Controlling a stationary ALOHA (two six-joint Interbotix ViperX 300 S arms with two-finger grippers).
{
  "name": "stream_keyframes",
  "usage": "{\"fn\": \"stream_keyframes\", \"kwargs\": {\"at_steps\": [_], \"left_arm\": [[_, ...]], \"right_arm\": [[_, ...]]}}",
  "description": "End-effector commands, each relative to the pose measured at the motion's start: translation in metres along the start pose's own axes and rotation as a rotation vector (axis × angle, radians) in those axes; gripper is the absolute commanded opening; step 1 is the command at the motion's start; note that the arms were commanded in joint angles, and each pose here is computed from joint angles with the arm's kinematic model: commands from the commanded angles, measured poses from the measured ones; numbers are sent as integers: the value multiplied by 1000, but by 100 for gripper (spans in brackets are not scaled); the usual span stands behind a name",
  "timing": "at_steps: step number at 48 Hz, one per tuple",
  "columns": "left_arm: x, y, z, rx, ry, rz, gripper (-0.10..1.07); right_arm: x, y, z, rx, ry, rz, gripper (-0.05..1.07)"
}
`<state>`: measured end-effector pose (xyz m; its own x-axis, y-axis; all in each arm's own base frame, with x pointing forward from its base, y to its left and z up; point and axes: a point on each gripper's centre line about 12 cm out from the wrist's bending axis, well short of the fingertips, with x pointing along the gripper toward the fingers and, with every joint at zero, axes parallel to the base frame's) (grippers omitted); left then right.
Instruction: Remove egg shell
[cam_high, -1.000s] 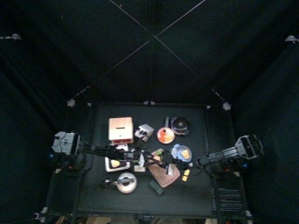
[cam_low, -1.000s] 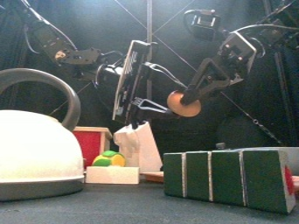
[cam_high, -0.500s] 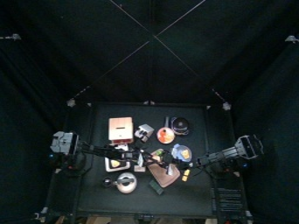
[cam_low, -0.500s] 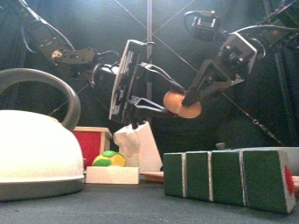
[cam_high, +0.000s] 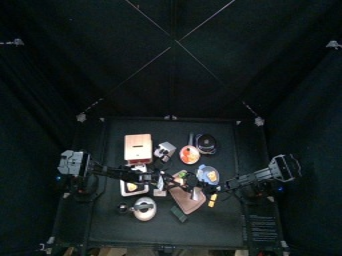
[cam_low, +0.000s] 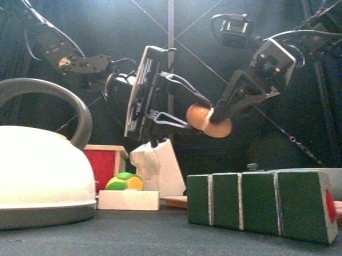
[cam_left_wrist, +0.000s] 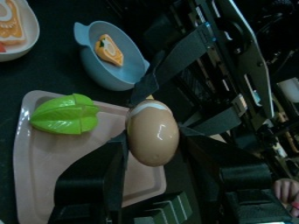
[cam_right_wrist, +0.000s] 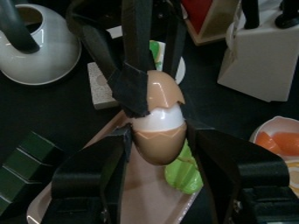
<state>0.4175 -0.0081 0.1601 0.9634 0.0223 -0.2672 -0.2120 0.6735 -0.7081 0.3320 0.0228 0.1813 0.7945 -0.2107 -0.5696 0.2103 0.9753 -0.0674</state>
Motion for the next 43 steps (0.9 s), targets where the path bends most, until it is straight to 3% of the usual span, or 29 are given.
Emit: {"fn": "stream_keyframes", "kwargs": {"at_steps": [1, 20, 43], "left_arm": [[-5, -11, 11, 2, -32, -35, 57], [-21, -7, 6, 34, -6, -34, 57], [-20, -2, 5, 33, -3, -20, 57]], "right_arm": [[-4, -1, 5, 14, -17, -1, 81], [-11, -3, -5, 52, 8, 3, 81], [-16, -3, -8, 67, 12, 7, 81]]}}
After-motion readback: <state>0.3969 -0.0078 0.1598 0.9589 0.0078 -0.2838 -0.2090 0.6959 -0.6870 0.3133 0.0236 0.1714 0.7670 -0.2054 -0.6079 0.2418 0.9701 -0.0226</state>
